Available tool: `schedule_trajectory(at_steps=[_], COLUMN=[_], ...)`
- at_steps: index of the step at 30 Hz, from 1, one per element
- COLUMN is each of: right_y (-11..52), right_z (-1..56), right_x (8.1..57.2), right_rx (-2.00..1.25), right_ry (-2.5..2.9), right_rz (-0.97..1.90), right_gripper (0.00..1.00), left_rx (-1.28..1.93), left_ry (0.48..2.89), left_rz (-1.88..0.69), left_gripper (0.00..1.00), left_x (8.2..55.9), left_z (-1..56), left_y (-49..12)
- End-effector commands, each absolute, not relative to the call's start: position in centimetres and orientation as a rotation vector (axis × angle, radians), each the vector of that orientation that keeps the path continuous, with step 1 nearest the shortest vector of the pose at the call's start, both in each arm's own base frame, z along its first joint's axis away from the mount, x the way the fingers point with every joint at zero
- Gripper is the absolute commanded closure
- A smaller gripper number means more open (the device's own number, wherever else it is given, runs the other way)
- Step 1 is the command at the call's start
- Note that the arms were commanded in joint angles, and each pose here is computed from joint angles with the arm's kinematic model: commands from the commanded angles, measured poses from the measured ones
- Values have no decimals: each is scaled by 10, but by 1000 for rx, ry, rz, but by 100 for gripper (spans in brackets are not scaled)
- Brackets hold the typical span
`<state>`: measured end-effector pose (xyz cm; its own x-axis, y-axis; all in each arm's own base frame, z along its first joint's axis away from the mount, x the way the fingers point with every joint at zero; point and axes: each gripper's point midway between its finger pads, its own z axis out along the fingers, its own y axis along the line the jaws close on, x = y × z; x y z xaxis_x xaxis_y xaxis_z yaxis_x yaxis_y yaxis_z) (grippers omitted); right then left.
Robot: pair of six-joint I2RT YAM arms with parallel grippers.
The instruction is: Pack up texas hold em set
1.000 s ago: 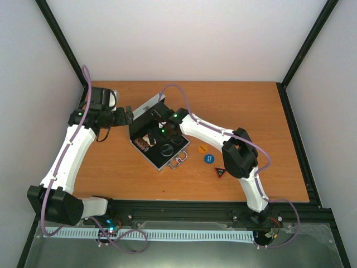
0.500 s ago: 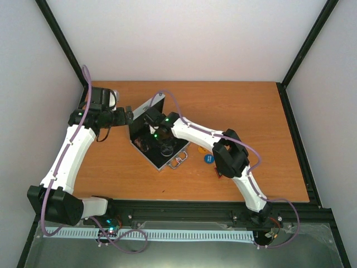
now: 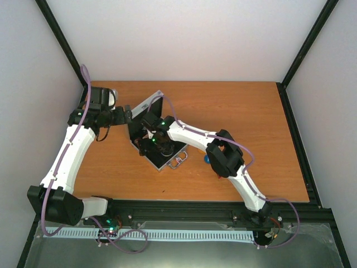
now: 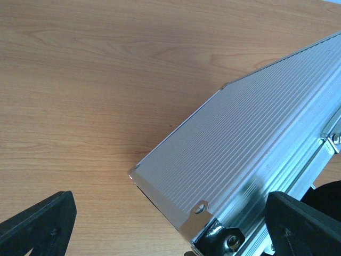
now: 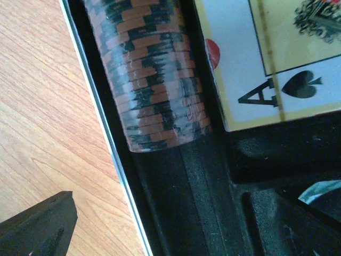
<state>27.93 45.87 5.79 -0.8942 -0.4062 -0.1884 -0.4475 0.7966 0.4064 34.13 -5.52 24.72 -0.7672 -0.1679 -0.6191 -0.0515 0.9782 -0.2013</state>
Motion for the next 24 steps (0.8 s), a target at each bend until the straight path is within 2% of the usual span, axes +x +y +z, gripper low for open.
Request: schedule_trajectory(at_steps=[1, 15, 19, 24], right_y=[469, 409, 404, 415], right_z=[47, 15, 13, 30], right_x=[270, 285, 285, 287], right_rx=[-713, -546, -524, -572], right_ry=[2914, 2952, 2958, 2903], right_rz=[700, 210, 174, 274], right_gripper=[0, 0, 0, 0], left_rx=[-140, -138, -138, -138], left_ry=[2472, 2469, 2470, 2472], left_rz=[-208, -208, -209, -213], left_gripper=[0, 0, 0, 0], left_x=[333, 333, 332, 332], left_z=[243, 245, 244, 244], left_y=[-54, -54, -54, -54])
